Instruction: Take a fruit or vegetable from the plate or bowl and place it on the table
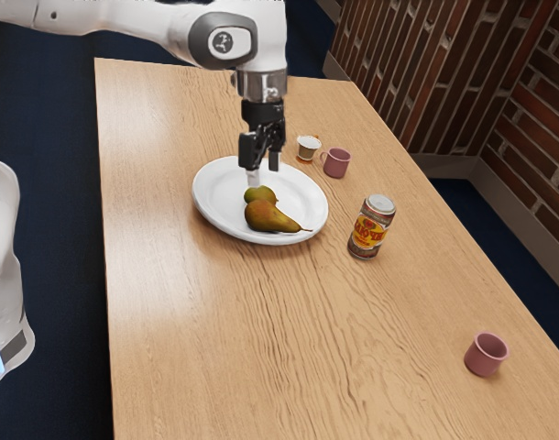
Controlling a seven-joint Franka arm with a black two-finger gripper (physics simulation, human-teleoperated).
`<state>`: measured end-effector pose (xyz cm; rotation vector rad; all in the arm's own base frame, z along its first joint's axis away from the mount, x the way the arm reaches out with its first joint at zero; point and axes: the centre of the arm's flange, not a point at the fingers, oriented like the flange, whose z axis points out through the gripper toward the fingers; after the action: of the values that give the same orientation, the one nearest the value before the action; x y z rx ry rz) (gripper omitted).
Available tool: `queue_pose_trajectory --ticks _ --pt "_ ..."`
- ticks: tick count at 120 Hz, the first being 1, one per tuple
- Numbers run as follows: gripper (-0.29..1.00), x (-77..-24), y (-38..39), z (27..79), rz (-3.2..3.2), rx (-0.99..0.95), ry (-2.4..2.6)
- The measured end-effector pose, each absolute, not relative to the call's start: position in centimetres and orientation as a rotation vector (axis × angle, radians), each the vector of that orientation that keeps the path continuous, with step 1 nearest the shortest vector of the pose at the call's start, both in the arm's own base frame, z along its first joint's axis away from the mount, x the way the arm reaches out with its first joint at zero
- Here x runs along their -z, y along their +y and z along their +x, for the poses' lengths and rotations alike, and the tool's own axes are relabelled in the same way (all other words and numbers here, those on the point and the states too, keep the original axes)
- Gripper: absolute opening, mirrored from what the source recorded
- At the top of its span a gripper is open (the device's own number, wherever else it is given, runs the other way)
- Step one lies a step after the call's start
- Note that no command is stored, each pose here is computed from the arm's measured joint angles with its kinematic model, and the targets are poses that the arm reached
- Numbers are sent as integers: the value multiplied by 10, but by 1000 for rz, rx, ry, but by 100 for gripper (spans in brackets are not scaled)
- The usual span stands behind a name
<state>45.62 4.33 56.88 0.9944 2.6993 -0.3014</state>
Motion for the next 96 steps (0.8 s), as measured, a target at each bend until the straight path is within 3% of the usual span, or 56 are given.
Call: queue_pose_trajectory --ticks 28,96 --pt "70 -556 92 451 835 281 2742" --pt "70 -512 104 474 1061 211 2723"
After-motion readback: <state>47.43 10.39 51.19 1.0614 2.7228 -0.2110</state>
